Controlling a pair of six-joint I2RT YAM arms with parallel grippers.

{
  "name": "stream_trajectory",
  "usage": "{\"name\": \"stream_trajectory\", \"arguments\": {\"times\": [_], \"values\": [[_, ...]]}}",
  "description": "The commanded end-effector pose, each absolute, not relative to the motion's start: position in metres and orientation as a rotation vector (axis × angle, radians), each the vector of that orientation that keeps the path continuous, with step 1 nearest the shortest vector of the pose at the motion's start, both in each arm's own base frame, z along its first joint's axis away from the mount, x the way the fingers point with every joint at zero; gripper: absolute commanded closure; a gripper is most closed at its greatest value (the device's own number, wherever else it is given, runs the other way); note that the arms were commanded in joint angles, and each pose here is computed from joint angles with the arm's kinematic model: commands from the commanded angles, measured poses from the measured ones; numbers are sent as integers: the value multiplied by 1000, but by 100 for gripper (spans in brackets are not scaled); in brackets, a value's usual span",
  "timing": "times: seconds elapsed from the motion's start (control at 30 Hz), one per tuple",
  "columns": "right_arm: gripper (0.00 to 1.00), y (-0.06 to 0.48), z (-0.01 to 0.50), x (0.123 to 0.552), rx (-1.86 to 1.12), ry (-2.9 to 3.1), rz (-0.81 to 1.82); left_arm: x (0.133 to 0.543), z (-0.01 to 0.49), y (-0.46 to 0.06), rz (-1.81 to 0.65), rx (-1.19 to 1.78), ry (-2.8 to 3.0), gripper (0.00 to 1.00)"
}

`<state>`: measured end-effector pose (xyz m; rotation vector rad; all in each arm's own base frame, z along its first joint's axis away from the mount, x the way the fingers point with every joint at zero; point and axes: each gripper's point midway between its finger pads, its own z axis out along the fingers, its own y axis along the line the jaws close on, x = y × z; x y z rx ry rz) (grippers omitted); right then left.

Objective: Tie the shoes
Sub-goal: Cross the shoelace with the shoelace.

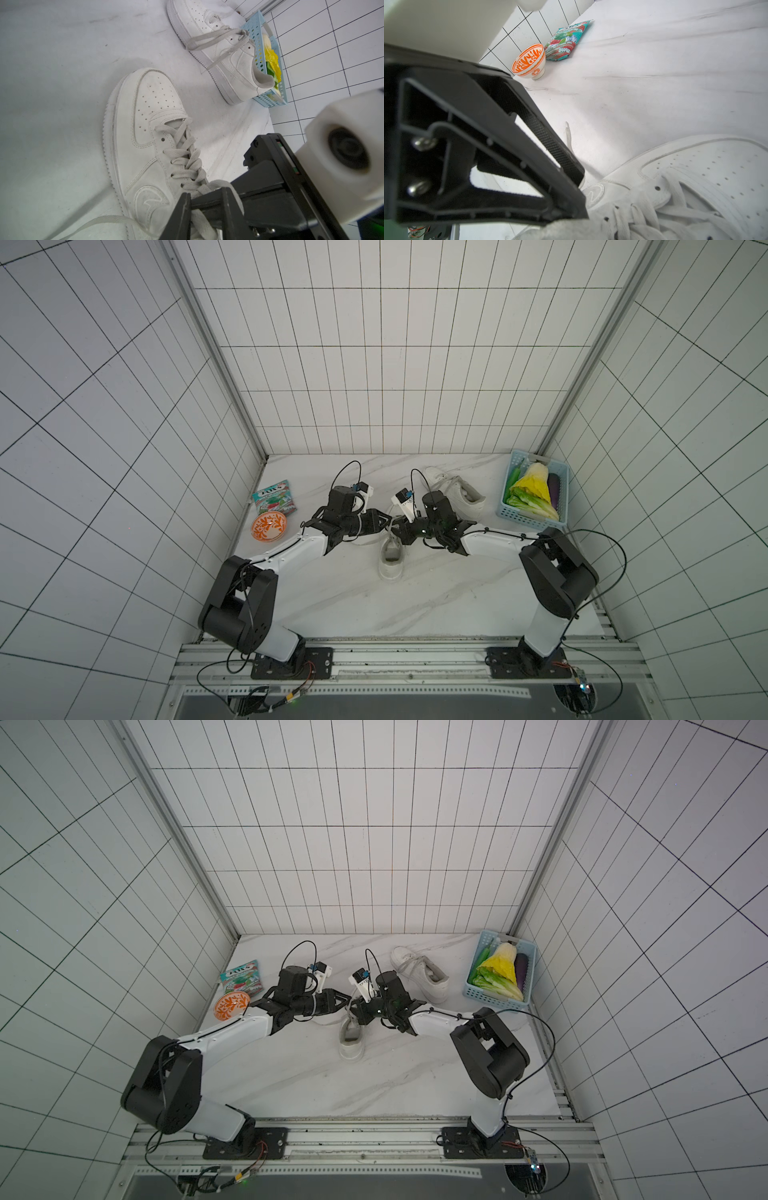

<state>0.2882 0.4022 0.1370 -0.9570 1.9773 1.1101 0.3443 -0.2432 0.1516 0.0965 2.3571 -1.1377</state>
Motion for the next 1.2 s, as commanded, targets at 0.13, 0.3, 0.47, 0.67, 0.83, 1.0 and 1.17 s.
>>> {"name": "stream_trajectory", "arguments": {"times": [0.13, 0.3, 0.47, 0.67, 0.83, 1.0, 1.17], "values": [[100, 401, 146, 285, -947, 1927, 1109, 340, 152, -243, -1181, 57, 2355, 75], [100, 400, 148, 286, -937, 1923, 1094, 340, 148, -238, -1167, 28, 2368, 74], [100, 399, 147, 287, -934, 1929, 1084, 337, 145, -236, -1162, 12, 2386, 73], [100, 401, 146, 286, -945, 1934, 1090, 334, 147, -239, -1178, 30, 2385, 73], [100, 399, 146, 288, -938, 1937, 1069, 332, 148, -240, -1179, 34, 2391, 73], [100, 399, 151, 289, -934, 1924, 1071, 331, 149, -237, -1170, 8, 2398, 75], [100, 399, 154, 288, -935, 1913, 1072, 327, 151, -239, -1196, -25, 2416, 75]]}}
